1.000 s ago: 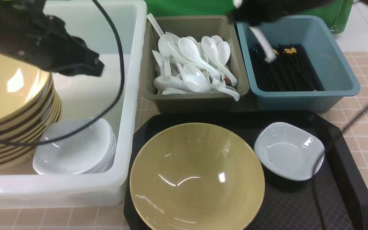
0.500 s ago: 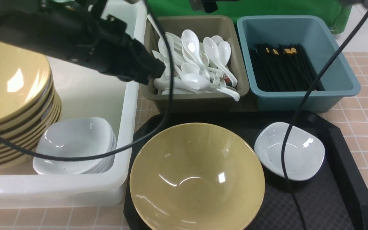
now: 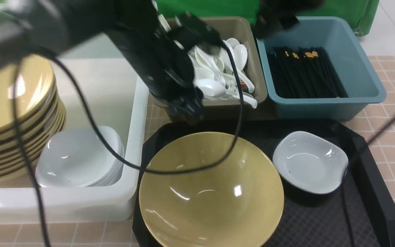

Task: On brown table put chopsticks spoon bowls plates into blue grey white boxes.
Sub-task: 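Grasp the large bowl on the tray by its rim, then place the tan bowl onto the bowl stack in the left bin with the left gripper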

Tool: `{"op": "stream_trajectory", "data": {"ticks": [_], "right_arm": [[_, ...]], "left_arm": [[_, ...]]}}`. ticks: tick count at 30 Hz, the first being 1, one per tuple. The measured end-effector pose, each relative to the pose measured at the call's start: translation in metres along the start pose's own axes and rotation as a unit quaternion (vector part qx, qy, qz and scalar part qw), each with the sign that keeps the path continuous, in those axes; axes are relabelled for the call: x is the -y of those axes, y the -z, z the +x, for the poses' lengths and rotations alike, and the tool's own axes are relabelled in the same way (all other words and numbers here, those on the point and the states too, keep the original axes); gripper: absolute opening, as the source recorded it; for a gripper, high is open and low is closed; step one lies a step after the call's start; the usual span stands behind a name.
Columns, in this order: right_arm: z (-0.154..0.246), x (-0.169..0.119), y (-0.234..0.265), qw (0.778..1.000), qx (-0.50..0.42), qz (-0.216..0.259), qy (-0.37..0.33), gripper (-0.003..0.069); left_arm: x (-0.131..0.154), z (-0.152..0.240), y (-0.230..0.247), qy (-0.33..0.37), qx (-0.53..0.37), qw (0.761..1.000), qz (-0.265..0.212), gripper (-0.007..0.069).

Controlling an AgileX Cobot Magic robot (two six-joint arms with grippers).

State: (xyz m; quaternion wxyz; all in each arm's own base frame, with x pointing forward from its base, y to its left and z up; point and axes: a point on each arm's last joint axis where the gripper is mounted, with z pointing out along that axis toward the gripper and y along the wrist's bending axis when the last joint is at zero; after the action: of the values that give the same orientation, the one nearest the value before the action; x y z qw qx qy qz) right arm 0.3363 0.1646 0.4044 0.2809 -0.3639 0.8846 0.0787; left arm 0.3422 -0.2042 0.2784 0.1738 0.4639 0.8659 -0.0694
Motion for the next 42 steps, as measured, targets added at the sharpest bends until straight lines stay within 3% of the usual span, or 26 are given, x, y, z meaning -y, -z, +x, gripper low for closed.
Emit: {"op": "stream_trajectory", "data": {"ticks": [5,12,14,20,22,25,28,34,36,42], "right_arm": [[0.036,-0.007,-0.001,0.998,-0.055,0.004,0.011,0.0277],[0.052,-0.009,-0.004,0.996,-0.082,0.012,0.016,0.0211],[0.051,-0.009,-0.004,0.997,-0.077,0.014,0.016,0.0211],[0.049,-0.008,-0.004,0.997,-0.065,0.019,0.027,0.0211],[0.049,-0.008,-0.004,0.997,-0.066,0.019,0.036,0.0211],[0.048,-0.009,-0.001,0.996,-0.065,0.019,0.050,0.0209],[0.041,-0.014,0.007,0.996,-0.055,0.018,0.071,0.0188],[0.012,-0.048,0.034,0.990,0.008,0.010,0.143,0.0055],[0.007,-0.056,0.040,0.987,0.023,0.007,0.157,0.0041],[-0.008,-0.087,0.061,0.976,0.075,-0.009,0.204,0.0036]], "left_arm": [[-0.001,-0.002,-0.033,-0.020,-0.030,0.999,-0.008,0.0425],[0.004,0.004,-0.062,-0.002,-0.075,0.996,0.040,0.0432],[0.006,0.005,-0.067,0.005,-0.082,0.995,0.055,0.0410],[0.010,0.008,-0.071,0.031,-0.099,0.992,0.078,0.0154],[0.011,0.008,-0.061,0.051,-0.099,0.990,0.089,0.0071],[0.010,0.005,-0.043,0.074,-0.070,0.991,0.090,0.0018],[0.000,0.007,-0.017,0.104,-0.031,0.990,0.089,0.0006],[-0.041,0.032,0.064,0.176,0.081,0.978,0.073,0.0007],[-0.049,0.043,0.084,0.197,0.108,0.972,0.070,0.0007],[-0.078,0.120,0.171,0.309,0.214,0.927,0.004,0.0007]]}}
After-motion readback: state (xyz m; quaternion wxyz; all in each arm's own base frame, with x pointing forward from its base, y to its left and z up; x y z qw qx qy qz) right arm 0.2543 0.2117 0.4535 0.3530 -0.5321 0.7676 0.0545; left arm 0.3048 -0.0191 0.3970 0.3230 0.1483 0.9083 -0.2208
